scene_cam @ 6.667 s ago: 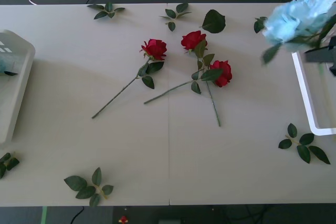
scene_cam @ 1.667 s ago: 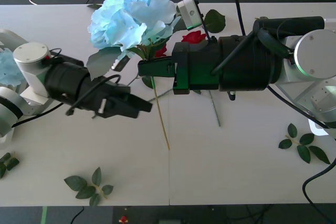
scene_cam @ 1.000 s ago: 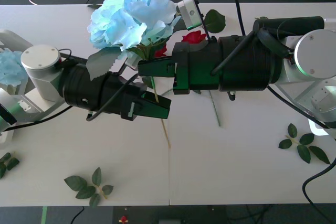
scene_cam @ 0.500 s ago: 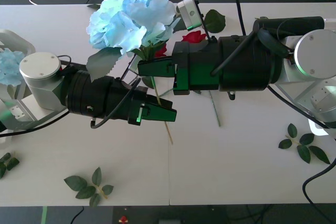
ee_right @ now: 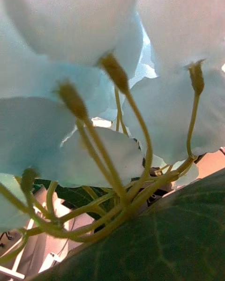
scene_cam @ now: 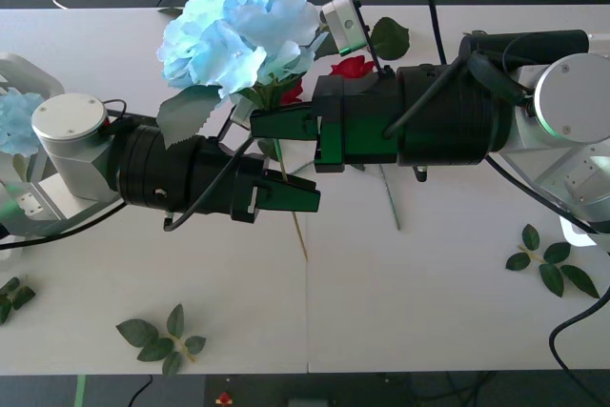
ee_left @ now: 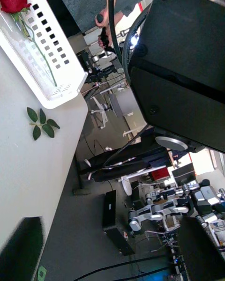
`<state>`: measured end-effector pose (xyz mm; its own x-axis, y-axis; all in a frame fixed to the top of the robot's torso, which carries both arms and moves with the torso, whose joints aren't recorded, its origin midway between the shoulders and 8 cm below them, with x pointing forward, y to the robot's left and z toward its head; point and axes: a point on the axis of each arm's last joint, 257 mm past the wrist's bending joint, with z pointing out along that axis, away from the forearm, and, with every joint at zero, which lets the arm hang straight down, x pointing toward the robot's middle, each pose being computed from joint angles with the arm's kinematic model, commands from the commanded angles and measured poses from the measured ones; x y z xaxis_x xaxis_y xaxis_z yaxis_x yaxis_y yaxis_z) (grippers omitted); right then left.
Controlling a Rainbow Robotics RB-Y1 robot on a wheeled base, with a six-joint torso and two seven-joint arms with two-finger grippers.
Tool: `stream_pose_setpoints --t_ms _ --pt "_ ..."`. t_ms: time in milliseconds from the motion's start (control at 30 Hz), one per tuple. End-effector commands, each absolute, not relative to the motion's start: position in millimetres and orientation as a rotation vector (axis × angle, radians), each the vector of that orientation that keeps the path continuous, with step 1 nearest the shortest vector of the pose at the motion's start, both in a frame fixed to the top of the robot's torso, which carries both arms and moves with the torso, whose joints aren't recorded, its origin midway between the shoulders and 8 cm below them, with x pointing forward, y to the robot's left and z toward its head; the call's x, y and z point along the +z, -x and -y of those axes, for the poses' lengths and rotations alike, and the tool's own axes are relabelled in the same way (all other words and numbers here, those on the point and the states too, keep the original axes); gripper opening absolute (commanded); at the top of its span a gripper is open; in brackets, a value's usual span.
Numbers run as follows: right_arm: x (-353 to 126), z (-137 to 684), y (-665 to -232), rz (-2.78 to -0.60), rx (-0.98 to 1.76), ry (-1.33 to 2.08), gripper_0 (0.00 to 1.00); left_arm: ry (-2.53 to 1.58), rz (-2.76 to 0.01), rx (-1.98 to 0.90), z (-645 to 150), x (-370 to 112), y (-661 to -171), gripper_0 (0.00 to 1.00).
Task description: Place the red flowers into the right box and the blue flowers into the left box. If a person shows an open palm, hand one flower to the person first, then continue sorting.
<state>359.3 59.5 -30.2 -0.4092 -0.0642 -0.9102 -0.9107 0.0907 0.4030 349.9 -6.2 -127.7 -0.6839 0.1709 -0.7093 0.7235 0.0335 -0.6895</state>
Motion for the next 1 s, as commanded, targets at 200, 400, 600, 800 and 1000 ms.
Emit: stream_pose_setpoints --t_ms 200,400,600,800,1000 --pt "-19.6 -61.4 -354.2 -1.572 1.380 1.043 0.00 -0.975 -1.818 -1.641 -4.2 -124.2 -342.8 0.00" --pt "-19.9 -61.0 -354.5 -1.574 1.380 1.042 0.00 -0.969 -1.806 -1.646 -4.9 -122.5 -343.1 0.00" --pt "-20.4 -60.8 -355.2 -1.577 1.379 1.040 0.00 -0.971 -1.796 -1.647 -4.7 -120.9 -343.1 0.00" --pt "-19.4 -60.8 -355.9 -1.573 1.379 1.036 1.00 -0.971 -1.788 -1.649 -4.5 -119.7 -343.1 0.00" --pt "-19.1 -61.0 -355.4 -1.571 1.378 1.038 1.00 -0.964 -1.782 -1.657 -4.9 -117.8 -343.2 0.00"
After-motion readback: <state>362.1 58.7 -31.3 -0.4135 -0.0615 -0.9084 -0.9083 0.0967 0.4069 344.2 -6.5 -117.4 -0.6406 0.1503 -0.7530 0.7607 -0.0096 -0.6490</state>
